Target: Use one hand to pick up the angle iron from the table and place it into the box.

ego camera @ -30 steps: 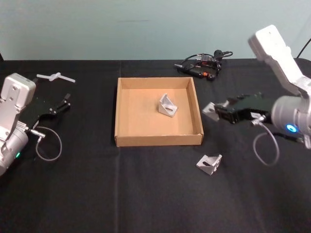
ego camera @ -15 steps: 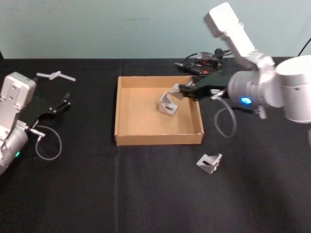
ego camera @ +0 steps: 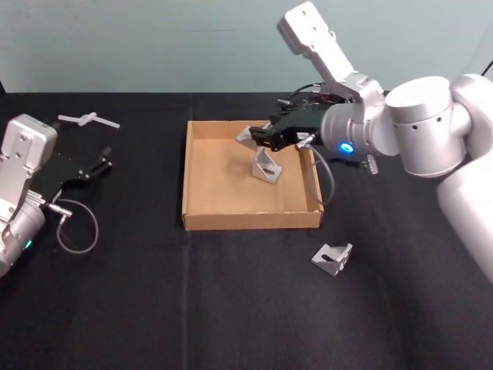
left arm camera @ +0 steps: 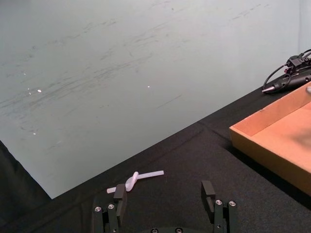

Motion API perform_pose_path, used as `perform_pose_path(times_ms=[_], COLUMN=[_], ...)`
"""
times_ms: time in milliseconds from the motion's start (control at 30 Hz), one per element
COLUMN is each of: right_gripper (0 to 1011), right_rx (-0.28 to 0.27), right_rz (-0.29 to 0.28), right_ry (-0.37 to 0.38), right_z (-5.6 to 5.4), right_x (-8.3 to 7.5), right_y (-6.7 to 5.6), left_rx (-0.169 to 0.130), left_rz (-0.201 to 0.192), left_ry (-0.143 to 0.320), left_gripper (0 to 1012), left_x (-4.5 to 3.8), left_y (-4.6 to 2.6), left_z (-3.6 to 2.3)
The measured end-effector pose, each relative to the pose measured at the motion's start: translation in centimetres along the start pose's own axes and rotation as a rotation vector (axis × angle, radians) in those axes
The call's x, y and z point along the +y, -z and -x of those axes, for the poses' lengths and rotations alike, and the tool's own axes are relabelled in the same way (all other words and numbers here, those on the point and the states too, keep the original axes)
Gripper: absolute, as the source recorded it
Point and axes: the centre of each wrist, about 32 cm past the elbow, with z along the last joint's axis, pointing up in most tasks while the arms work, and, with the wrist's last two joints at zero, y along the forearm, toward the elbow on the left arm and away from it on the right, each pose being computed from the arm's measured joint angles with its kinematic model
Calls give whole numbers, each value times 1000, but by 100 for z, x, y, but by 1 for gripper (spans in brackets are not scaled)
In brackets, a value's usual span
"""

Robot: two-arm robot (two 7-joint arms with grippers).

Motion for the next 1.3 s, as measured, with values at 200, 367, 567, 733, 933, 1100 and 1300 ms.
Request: perform_pose_path(times_ms=[200, 367, 567, 733, 933, 1100, 1300], right_gripper=[446, 446, 479, 632, 795, 941, 1002], right_rx=[-8, -18, -17, -16, -14, -13, -12], right_rz=[7, 14, 12, 11, 11, 10, 10], right_ry=[-27, -37, -36, -34, -34, -33, -33], right_z=[73, 105, 98, 93, 90, 89, 88], right_x=[115, 151, 145, 139, 137, 135, 133], right_y=[-18, -11, -14, -16, -15, -14, -15], left_rx=[0, 0, 0, 0, 0, 0, 0], left_rz=[0, 0, 0, 0, 0, 0, 0], left_ry=[0, 0, 0, 0, 0, 0, 0], left_gripper=[1005, 1005, 1004, 1005, 1005, 1005, 1005], left_x=[0, 0, 0, 0, 0, 0, 0], left_y=[0, 0, 0, 0, 0, 0, 0], left_z=[0, 0, 0, 0, 0, 0, 0])
